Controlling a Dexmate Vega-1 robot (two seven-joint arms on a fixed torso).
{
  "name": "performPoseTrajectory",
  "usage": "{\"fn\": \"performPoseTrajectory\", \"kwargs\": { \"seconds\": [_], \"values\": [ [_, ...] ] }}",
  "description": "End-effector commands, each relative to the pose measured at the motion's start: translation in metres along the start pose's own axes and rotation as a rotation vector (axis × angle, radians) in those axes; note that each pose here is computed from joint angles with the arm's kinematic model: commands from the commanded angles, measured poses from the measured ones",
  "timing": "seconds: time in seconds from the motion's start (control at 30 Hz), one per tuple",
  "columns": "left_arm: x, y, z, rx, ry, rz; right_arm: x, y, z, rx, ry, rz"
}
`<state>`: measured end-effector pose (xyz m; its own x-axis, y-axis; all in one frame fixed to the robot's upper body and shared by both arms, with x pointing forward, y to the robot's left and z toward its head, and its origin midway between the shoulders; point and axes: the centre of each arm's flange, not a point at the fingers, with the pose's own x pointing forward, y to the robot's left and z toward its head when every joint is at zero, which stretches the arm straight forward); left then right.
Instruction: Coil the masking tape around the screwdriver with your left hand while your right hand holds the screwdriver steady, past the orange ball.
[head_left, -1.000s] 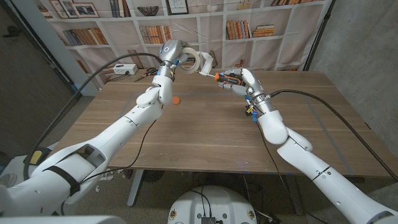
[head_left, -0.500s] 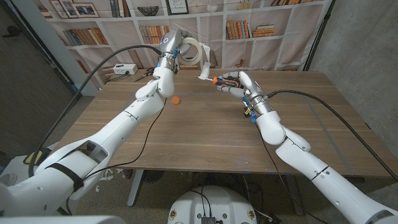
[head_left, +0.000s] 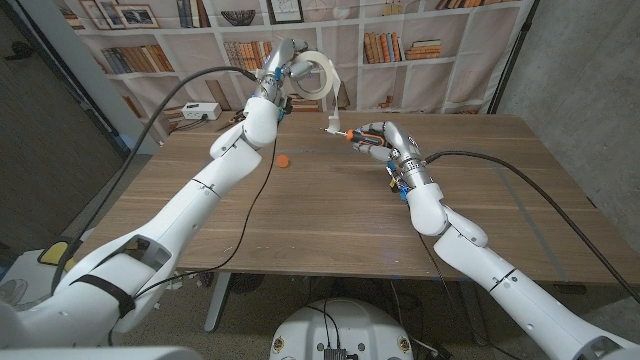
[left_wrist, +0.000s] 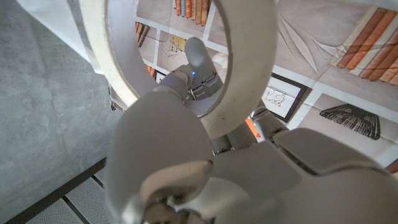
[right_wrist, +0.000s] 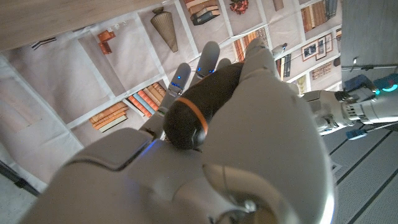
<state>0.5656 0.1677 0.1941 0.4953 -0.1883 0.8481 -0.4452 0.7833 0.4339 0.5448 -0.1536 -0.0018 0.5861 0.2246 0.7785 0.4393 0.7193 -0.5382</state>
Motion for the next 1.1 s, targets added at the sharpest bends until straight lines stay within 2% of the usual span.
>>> {"fn": "performPoseTrajectory", "kwargs": {
  "seconds": [0.03, 0.23, 0.37, 0.4, 0.47, 0.5, 0.73, 0.83, 1.1],
  "values": [
    [-0.017, 0.01, 0.02, -0.205, -0.01, -0.121, 0.004, 0.008, -0.022, -0.014, 0.173, -0.152],
    [-0.026, 0.014, 0.017, -0.29, 0.024, -0.19, 0.006, 0.004, -0.025, 0.027, 0.246, -0.27],
    [-0.031, 0.014, 0.011, -0.314, 0.053, -0.218, 0.005, 0.001, -0.023, 0.046, 0.27, -0.348],
    [-0.032, 0.014, 0.008, -0.346, 0.073, -0.249, 0.005, -0.001, -0.022, 0.07, 0.275, -0.383],
    [-0.033, 0.014, 0.006, -0.365, 0.084, -0.265, 0.004, -0.003, -0.022, 0.089, 0.272, -0.399],
    [-0.034, 0.013, 0.002, -0.394, 0.106, -0.302, 0.003, -0.005, -0.02, 0.118, 0.261, -0.421],
    [-0.037, 0.007, -0.009, -0.478, 0.18, -0.417, 0.001, -0.013, -0.014, 0.221, 0.229, -0.521],
    [-0.039, 0.003, -0.013, -0.502, 0.204, -0.459, 0.0, -0.015, -0.012, 0.237, 0.218, -0.572],
    [-0.046, -0.01, -0.017, -0.537, 0.251, -0.546, -0.002, -0.02, -0.006, 0.255, 0.182, -0.638]
  ]
}}
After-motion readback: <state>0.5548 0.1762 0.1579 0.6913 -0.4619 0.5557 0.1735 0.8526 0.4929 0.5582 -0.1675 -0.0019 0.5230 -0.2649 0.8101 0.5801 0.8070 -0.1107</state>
